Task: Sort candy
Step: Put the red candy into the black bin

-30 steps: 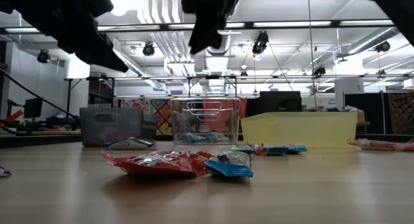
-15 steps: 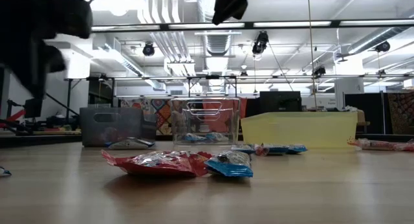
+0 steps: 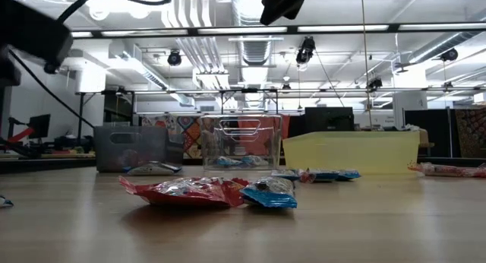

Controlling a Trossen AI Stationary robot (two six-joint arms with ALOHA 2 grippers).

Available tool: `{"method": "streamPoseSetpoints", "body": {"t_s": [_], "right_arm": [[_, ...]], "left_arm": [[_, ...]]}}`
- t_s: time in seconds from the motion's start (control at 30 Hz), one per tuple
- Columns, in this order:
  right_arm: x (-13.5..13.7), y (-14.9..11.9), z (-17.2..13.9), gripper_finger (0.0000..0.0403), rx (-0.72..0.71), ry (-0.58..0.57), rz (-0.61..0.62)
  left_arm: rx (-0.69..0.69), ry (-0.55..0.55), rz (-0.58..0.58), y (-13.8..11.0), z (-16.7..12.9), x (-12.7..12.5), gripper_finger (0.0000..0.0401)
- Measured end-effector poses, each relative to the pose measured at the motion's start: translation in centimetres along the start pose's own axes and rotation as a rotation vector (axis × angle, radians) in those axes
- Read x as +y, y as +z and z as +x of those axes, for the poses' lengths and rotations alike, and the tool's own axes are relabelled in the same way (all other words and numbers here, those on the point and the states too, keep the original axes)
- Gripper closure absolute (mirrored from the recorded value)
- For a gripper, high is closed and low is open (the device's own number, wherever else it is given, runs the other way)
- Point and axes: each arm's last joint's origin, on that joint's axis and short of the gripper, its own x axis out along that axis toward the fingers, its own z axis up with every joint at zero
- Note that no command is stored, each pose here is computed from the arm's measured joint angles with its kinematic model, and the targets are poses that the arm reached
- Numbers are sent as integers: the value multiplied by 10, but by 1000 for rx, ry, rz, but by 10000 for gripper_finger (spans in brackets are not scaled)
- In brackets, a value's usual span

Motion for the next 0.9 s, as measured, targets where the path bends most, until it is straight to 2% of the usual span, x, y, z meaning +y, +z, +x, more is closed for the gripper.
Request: {"method": "streamPoseSetpoints", "body": {"t_s": [0.23, 0.47, 0.6, 0.9], "right_arm": [[2, 0, 0, 255, 1, 3, 14], [2, 0, 0, 255, 0, 3, 35], [2, 0, 0, 255, -2, 3, 36], [2, 0, 0, 255, -3, 2, 36]], "left_arm": [[70, 69, 11, -3, 22, -7, 181], [90, 125, 47, -5, 36, -8, 202], [94, 134, 74, -5, 41, -10, 235], [39, 148, 132, -4, 36, -7, 346]]}}
